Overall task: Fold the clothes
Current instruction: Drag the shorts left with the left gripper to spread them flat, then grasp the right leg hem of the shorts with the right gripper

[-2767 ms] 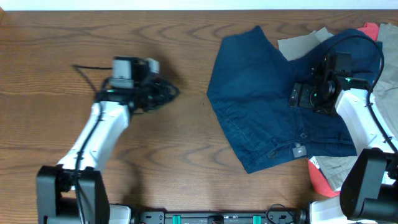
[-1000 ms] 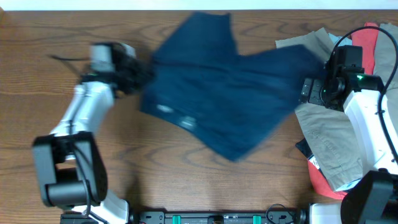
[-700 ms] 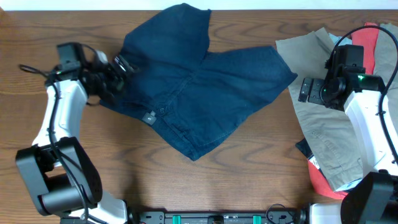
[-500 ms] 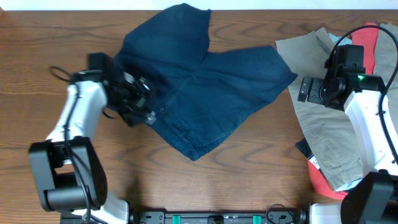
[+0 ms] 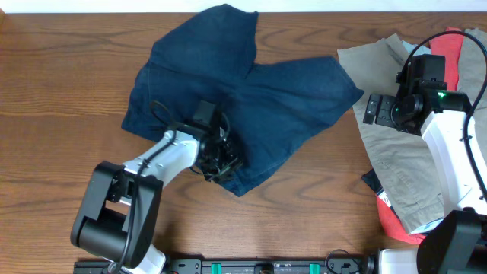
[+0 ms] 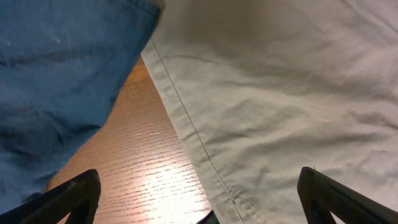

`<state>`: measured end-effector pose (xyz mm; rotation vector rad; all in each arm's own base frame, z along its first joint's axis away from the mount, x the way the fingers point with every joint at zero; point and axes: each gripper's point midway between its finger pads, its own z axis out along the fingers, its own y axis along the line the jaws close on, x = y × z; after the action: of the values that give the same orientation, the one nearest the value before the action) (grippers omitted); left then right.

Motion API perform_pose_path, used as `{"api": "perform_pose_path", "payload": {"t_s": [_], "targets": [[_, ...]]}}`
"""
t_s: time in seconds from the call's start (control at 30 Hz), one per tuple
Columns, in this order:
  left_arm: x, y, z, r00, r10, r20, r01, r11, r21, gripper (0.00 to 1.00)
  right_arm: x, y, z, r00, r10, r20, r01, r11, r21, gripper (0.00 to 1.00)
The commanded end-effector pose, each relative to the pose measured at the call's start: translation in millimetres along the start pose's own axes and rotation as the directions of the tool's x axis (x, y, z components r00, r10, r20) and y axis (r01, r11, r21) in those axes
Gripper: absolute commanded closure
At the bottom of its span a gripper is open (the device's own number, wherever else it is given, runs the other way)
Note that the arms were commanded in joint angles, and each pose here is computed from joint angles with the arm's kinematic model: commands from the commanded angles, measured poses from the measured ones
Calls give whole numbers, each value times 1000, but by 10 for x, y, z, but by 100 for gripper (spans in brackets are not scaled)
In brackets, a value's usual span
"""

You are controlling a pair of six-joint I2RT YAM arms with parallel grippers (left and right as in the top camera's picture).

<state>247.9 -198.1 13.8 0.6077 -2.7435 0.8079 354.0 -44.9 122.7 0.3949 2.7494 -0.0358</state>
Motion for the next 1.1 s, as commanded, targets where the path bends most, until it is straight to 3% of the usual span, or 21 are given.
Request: {"api": "perform_pose_path", "payload": {"t_s": [0.0,0.17,0.33,0.53,0.67,0.73,0.8,0.87,1.07], "targets": [[-72,200,39,995,-56,80,64,992,-108,94,-25,47,-52,1000,-18,9,18,1000,-19,2],[-6,638,-130,990,-131,49,139,961,-239,94,2,79,-53,1000,-19,-2,19,999,-40,10],[-72,1489,-649,965,-246,93,261,856,-447,94,93,409,-75,998,-49,-35,40,973,-228,17],[-244,1890,-971,901,-416,127,434,838,-330,94,468,898,-50,980,-128,-153,54,909,-413,23],[-282,1975,-1052,868,-481,125,497,830,-253,92,944,1217,-27,929,-223,-295,51,868,-494,25],[-273,1993,-1067,862,-493,122,507,826,-247,83,1186,1302,-10,893,-253,-372,43,872,-487,24],[-245,1993,-1068,860,-498,113,510,823,-252,55,1435,1361,2,849,-260,-459,22,887,-461,20],[-178,1981,-1067,856,-509,90,513,818,-261,34,1627,1389,0,812,-251,-527,1,904,-429,18],[88,1969,-1095,832,-555,9,530,788,-313,25,1994,1357,14,745,-201,-636,-45,936,-349,15]]}}
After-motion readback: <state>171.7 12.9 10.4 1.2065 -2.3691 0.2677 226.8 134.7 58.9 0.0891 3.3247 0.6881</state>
